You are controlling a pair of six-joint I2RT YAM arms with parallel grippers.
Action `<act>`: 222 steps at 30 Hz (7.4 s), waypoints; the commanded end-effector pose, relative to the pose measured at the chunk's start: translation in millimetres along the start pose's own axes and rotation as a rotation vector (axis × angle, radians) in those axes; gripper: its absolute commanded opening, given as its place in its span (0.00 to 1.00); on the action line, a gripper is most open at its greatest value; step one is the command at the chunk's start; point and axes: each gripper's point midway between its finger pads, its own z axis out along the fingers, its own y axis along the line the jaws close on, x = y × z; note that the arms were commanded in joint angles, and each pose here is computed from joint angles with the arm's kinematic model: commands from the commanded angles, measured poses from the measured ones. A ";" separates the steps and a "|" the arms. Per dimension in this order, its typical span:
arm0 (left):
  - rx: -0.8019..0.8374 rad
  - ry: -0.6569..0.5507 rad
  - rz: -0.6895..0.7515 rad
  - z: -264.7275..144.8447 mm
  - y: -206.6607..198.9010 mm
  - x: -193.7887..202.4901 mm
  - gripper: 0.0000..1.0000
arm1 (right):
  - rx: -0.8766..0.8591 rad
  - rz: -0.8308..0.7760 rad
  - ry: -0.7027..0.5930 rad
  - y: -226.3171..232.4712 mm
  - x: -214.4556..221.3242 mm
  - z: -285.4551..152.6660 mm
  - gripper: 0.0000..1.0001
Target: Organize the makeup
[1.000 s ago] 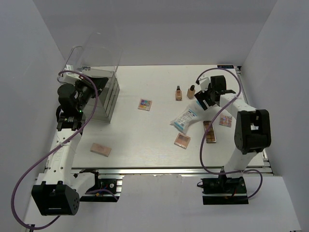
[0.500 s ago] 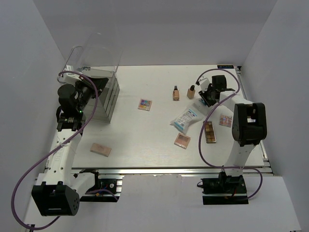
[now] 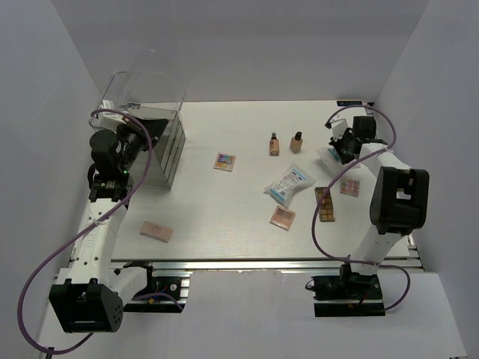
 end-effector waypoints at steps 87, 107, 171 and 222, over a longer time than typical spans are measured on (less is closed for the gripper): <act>0.235 -0.060 -0.016 -1.0 -78.8 -40.2 0.06 | -0.767 -1.173 -0.485 235.6 -78.4 -110.0 0.62; 0.239 -0.060 -0.020 -7.9 -80.9 -38.1 0.06 | -0.553 -1.220 -0.262 206.2 -18.8 -27.8 0.58; 0.265 -0.061 -0.028 -13.7 -84.3 -35.5 0.06 | 0.098 -1.064 -1.791 450.9 -445.3 -112.8 0.69; -0.504 0.130 0.136 -146.4 41.5 27.6 0.98 | -1.343 0.482 -0.246 466.7 -322.9 -71.5 0.50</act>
